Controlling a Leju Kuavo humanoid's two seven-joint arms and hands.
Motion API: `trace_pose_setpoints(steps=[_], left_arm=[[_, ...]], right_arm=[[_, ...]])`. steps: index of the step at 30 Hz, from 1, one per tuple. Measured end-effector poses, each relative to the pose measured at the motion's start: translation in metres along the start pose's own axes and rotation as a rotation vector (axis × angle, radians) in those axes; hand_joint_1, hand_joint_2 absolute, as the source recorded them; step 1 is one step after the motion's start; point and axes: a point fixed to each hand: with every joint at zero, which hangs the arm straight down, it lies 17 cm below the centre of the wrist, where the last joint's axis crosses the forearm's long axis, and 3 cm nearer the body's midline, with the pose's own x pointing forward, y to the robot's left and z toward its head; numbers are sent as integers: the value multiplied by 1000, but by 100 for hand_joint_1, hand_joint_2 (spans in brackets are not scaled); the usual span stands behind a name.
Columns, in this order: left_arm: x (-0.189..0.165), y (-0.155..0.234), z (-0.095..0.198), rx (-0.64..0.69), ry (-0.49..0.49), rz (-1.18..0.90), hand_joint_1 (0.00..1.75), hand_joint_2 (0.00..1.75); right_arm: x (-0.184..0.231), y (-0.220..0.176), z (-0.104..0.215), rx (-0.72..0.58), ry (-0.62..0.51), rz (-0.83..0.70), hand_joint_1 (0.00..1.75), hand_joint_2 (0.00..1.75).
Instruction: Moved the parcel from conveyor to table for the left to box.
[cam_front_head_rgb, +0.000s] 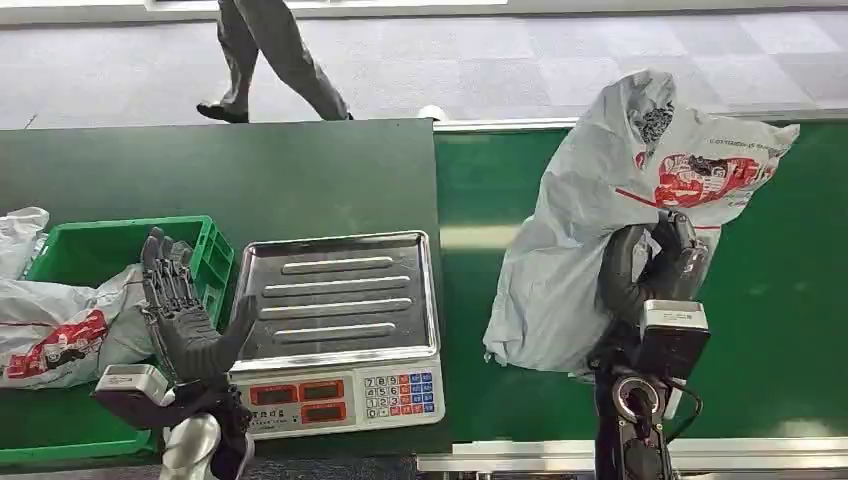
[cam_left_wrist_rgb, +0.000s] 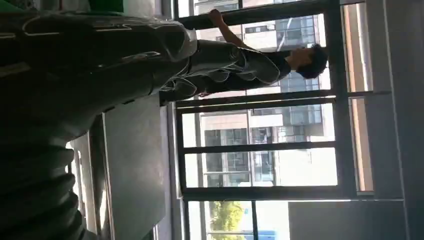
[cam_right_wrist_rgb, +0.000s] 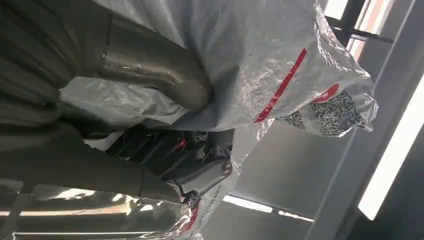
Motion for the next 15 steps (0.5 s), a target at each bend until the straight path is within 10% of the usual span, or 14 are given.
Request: trace_pose_setpoints(steps=[7, 15], left_arm=[[27, 14, -16, 57, -81, -41, 0, 175], [50, 32, -28, 115, -148, -70, 0, 175]], right_arm=[[42, 45, -26, 172, -179, 147, 175, 175], [11, 189, -3, 692, -291, 362, 175, 175]])
